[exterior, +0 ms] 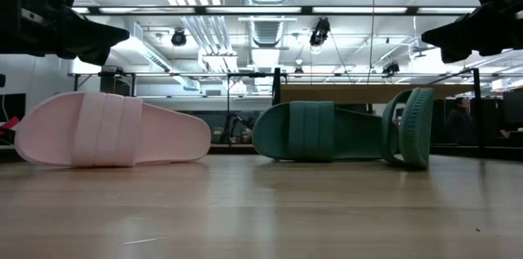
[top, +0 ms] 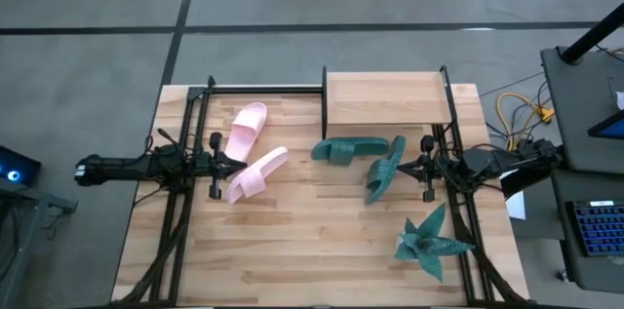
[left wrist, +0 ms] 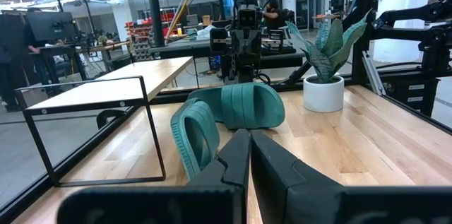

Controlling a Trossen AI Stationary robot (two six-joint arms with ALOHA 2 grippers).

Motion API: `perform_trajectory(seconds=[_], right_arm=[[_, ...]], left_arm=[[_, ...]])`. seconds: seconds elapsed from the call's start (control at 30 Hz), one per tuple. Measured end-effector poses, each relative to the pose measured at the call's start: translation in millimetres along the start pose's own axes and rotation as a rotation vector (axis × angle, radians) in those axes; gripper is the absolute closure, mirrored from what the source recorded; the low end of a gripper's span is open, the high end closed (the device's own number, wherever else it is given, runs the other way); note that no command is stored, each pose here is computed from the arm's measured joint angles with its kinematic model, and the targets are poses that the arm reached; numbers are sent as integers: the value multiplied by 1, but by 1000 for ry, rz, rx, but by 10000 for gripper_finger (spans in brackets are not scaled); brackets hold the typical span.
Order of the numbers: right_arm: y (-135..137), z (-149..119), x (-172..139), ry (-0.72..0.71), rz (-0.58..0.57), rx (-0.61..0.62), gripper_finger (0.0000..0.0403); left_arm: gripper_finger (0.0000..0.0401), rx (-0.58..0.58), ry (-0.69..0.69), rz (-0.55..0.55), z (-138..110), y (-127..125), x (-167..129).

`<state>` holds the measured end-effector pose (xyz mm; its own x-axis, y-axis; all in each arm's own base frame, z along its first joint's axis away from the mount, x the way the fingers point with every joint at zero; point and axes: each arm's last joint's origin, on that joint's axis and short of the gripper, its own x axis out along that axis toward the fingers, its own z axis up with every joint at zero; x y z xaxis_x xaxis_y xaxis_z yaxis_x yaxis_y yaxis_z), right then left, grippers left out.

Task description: Pick and place slides into the shelf

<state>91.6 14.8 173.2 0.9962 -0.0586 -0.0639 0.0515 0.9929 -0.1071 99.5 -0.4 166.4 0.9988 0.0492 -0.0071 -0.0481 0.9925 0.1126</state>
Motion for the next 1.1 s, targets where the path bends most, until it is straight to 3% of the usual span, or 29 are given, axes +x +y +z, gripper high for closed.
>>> perform_trajectory(seconds=[0.7, 1.1], right_arm=[[0, 1, 0, -9, -1, 3, 394], [-3, 23, -2, -234, -22, 65, 394]], left_arm=[[401, -2, -26, 5, 2, 0, 0], [401, 13, -54, 8, 5, 1, 0]])
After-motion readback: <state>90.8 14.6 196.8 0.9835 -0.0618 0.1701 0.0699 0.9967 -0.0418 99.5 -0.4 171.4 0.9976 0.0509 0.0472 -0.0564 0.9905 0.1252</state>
